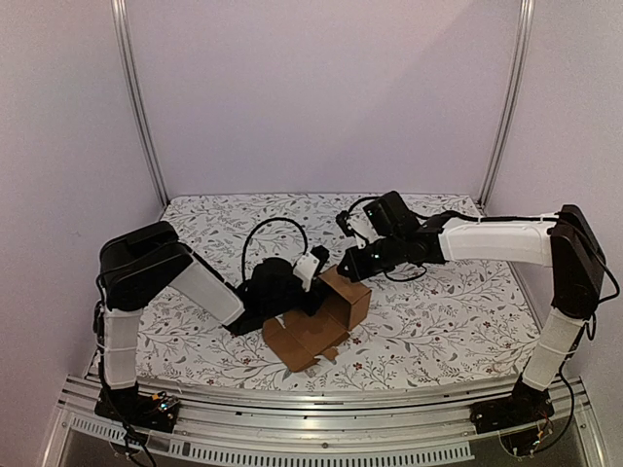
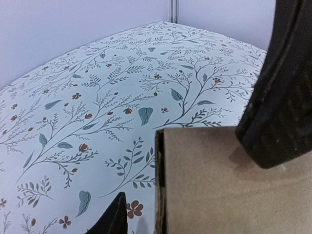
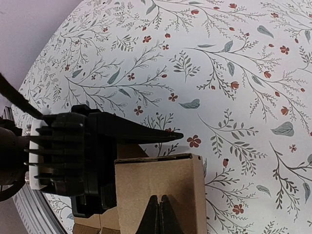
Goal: Fold the paper box
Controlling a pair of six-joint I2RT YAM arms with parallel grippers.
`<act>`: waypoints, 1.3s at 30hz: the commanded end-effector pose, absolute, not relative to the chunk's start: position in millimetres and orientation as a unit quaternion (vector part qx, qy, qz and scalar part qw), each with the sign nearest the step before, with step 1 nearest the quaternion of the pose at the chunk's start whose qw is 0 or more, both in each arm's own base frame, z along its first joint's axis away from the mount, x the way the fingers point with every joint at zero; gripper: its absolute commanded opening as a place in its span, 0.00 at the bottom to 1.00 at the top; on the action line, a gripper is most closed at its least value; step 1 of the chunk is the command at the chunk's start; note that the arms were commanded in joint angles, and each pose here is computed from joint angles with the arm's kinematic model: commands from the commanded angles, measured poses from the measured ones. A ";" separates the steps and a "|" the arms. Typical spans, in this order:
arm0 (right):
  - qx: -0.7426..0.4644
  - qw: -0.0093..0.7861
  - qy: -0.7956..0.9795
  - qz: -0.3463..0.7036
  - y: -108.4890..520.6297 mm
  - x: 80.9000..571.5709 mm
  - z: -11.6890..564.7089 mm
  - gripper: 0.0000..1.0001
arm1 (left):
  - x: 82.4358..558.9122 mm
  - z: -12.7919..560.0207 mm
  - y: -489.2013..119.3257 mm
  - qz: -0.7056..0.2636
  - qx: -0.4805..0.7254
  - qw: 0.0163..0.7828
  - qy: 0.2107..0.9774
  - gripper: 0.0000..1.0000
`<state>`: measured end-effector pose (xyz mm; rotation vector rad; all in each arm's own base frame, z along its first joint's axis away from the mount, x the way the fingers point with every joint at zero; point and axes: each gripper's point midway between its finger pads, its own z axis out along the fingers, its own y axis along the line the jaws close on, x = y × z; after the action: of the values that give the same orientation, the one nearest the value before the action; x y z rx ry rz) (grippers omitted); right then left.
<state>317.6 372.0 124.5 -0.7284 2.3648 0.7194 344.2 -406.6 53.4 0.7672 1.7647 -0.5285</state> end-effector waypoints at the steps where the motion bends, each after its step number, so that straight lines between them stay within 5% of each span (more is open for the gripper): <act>1: -0.265 0.293 0.878 0.269 367.4 314.1 142.7 0.00 | 338.8 73.2 -397.6 -0.228 0.313 0.553 0.738 0.38; 14: -0.258 0.300 0.878 0.269 359.9 309.9 150.6 0.00 | 329.0 66.2 -393.1 -0.242 0.307 0.535 0.749 0.23; 22: -0.256 0.307 0.876 0.270 357.5 309.1 157.7 0.00 | 323.4 67.3 -391.3 -0.244 0.316 0.529 0.749 0.01; 39: -0.267 0.343 0.866 0.248 322.2 292.4 215.9 0.03 | 329.3 114.3 -374.1 -0.180 0.253 0.418 0.853 0.00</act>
<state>301.2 341.6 199.4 -0.6831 2.2546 0.7010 333.8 -389.3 111.3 0.7094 1.9323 -0.5159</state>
